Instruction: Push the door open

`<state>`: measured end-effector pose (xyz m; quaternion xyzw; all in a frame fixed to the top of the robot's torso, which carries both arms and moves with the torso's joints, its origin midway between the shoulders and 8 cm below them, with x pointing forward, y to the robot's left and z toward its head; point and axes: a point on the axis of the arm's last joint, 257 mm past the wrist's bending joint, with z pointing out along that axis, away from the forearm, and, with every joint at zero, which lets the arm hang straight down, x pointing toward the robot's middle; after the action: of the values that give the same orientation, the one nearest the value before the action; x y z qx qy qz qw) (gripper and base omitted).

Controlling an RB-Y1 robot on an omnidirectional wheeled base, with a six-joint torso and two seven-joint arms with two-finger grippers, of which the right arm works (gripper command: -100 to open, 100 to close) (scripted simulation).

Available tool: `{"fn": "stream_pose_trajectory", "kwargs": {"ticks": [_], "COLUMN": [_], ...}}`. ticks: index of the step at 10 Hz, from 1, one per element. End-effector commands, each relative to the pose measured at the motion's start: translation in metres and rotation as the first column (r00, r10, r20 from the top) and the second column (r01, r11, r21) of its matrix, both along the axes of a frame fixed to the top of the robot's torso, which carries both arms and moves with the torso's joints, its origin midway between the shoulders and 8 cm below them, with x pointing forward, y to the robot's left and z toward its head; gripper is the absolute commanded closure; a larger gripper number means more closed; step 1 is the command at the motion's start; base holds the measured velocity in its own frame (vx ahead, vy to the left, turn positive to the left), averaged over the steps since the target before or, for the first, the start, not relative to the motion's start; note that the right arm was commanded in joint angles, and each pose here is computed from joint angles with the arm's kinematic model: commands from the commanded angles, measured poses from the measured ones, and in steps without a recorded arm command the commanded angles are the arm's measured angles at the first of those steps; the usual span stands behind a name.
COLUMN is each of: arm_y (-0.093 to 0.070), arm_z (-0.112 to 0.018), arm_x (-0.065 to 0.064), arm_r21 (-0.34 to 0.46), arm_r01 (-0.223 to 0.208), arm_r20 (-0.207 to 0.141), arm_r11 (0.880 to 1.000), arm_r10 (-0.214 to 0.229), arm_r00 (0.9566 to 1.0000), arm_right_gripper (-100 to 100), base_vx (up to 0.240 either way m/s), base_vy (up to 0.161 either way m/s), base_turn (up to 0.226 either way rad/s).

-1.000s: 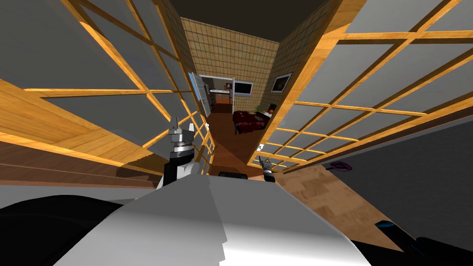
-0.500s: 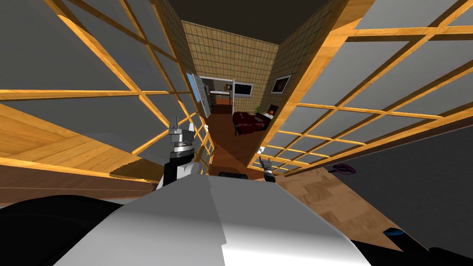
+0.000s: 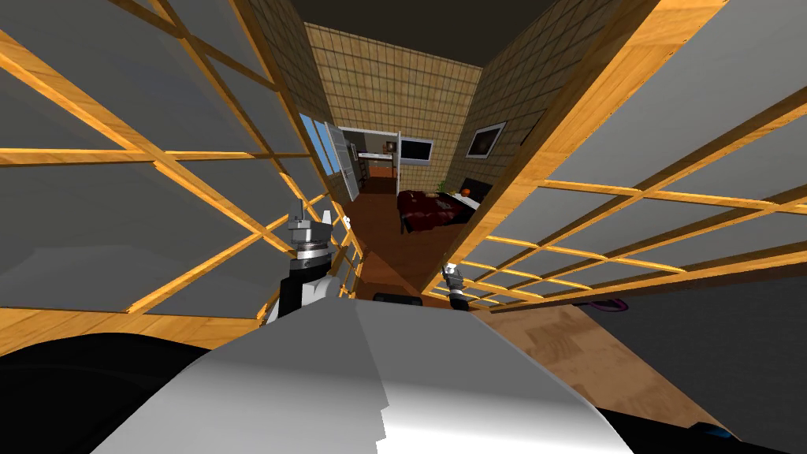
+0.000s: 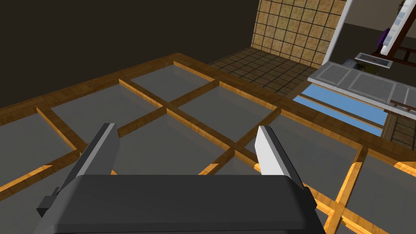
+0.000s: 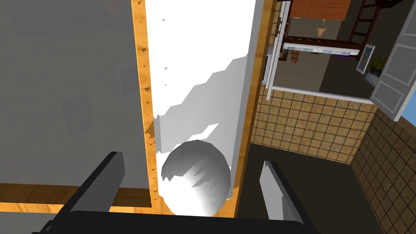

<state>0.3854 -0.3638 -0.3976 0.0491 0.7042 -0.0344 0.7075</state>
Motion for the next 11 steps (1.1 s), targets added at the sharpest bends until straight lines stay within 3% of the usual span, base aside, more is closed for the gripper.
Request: {"fn": "stream_pose_trajectory", "kwargs": {"ticks": [1, 2, 7, 11], "arm_y": [0.0000, 0.0000, 0.0000, 0.0017], "arm_z": [0.0000, 0.0000, 0.0000, -0.0003], "arm_x": [0.0000, 0.0000, 0.0000, 0.0022], "arm_r21": [0.000, 0.000, 0.000, 0.097], "arm_r01": [0.000, 0.000, 0.000, -0.001], "arm_r20": [0.000, 0.000, 0.000, 0.012], "arm_r11": [1.000, 1.000, 1.000, 0.995], "arm_r10": [0.000, 0.000, 0.000, 0.000], "arm_r00": [1.0000, 1.0000, 1.0000, 0.9999], "arm_right_gripper": [-100, 100, 100, 100], "base_vx": [0.078, -0.017, -0.012, 0.026], "base_vy": [-0.008, 0.006, 0.001, 0.002], "base_turn": [-0.012, 0.011, 0.003, -0.021]}}
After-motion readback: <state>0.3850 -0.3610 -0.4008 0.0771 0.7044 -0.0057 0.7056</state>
